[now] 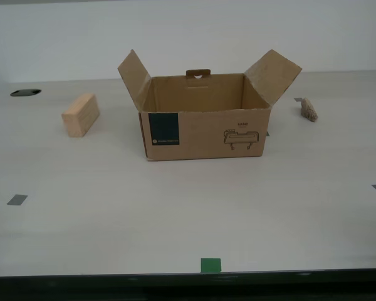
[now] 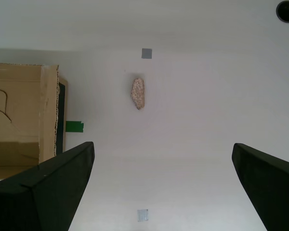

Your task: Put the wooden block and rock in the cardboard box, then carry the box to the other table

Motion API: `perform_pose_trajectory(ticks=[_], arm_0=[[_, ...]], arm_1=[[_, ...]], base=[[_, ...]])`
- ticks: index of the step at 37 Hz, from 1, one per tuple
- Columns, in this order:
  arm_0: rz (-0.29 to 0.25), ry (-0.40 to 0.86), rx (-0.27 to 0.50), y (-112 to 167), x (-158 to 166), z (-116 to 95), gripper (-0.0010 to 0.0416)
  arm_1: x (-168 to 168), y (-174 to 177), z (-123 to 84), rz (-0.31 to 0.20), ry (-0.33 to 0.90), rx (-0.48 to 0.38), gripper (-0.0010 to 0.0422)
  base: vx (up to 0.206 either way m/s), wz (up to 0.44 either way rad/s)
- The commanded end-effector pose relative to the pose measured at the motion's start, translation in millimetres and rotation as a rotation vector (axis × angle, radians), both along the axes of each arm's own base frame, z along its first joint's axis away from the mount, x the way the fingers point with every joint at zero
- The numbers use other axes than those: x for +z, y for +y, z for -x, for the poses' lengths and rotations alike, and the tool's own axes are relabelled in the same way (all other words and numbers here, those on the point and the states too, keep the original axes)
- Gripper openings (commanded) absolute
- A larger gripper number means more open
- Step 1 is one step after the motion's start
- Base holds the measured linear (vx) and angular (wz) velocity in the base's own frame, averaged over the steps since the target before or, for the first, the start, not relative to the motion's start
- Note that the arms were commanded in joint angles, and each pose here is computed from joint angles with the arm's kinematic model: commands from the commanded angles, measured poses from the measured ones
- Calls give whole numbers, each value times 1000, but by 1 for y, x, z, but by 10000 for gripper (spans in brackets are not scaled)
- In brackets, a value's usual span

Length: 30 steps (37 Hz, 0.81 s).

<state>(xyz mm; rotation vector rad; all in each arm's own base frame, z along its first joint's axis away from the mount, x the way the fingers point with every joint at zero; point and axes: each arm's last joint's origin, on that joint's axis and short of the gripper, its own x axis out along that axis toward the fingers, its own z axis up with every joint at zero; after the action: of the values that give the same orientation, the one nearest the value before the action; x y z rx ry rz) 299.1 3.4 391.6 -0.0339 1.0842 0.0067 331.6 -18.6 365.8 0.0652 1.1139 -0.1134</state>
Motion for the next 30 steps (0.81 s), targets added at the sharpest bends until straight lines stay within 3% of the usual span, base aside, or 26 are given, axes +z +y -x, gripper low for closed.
perform_pose_trajectory(ticks=[1,5,30], arm_0=[[8,11,1,0,-3,0,388],[9,19,1,0,-6,0,406],[8,-36,0,0,-3,-5,389]], arm_1=[[0,0,0,2,2,-1,398],[0,0,0,2,2,-1,398],[0,0,0,3,-3,-1,398]], base=[[0,0],[0,0],[0,0]])
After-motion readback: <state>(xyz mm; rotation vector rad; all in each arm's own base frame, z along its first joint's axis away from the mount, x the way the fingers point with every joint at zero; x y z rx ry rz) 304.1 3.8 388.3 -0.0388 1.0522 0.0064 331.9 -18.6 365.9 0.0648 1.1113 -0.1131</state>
